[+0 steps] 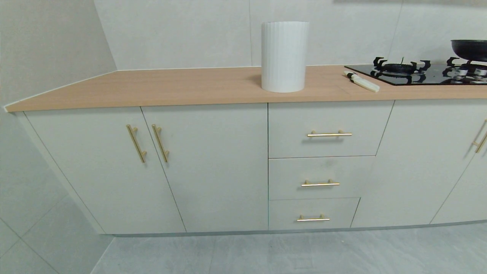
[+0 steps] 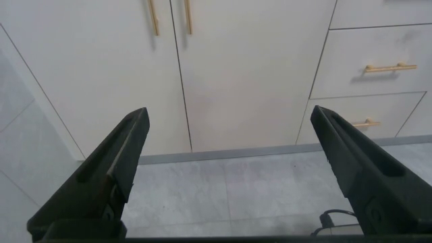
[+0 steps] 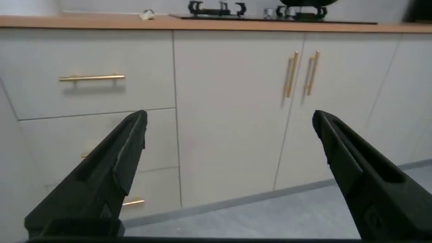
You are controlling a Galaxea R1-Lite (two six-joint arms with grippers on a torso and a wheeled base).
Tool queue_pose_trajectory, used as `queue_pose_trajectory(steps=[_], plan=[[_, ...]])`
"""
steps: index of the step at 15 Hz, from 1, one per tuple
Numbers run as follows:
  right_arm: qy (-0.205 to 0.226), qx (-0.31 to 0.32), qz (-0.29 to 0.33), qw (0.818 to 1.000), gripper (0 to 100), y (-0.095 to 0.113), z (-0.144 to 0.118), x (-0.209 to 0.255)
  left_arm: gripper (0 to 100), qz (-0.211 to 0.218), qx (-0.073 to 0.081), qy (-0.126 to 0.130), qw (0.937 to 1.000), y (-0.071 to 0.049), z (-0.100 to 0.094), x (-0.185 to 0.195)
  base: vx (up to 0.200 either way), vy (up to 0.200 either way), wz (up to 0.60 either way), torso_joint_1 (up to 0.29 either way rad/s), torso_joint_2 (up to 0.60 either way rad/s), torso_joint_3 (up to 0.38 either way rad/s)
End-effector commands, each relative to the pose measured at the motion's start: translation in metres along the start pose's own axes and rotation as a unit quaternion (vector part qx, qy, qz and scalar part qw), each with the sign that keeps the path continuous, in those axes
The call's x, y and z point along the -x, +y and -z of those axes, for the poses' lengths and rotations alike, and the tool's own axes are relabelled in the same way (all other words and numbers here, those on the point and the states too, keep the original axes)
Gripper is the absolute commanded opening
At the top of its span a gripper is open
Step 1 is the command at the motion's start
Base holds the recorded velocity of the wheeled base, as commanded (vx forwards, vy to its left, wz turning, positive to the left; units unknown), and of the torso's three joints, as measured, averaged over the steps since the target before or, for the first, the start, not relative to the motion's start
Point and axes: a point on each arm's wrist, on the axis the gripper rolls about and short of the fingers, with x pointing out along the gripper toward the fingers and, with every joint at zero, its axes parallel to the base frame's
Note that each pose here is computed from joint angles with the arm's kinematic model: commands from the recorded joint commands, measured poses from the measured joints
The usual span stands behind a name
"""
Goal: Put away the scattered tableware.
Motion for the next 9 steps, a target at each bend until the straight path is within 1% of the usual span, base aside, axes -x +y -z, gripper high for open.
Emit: queue_pose_trajectory(steps=[1,3,4,6,8,9], plan=[[0.042,-0.003,-0.043,0.998,100,0.007,0.034,-0.006,100,0.000,0.000,0.000,1.0000,0.000,0.000,0.000,0.000,0.000,0.00,0.000,0.00,0.000],[0.058,-0.007,-0.068,0.996,100,0.010,0.048,-0.008,100,0.000,0.000,-0.001,1.0000,0.000,0.000,0.000,0.000,0.000,0.00,0.000,0.00,0.000],[0.063,-0.009,-0.074,0.995,100,0.010,0.050,-0.008,100,0.000,0.000,0.001,1.0000,0.000,0.000,0.000,0.000,0.000,0.00,0.000,0.00,0.000],[0.066,-0.018,-0.110,0.992,100,0.012,0.051,-0.007,100,0.000,0.000,0.000,1.0000,0.000,0.000,0.000,0.000,0.000,0.00,0.000,0.00,0.000],[0.093,-0.028,-0.118,0.988,100,0.013,0.056,-0.006,100,0.000,0.000,0.000,1.0000,0.000,0.000,0.000,0.000,0.000,0.00,0.000,0.00,0.000],[0.093,-0.032,-0.117,0.988,100,0.013,0.056,-0.006,100,0.000,0.000,0.000,1.0000,0.000,0.000,0.000,0.000,0.000,0.00,0.000,0.00,0.000]])
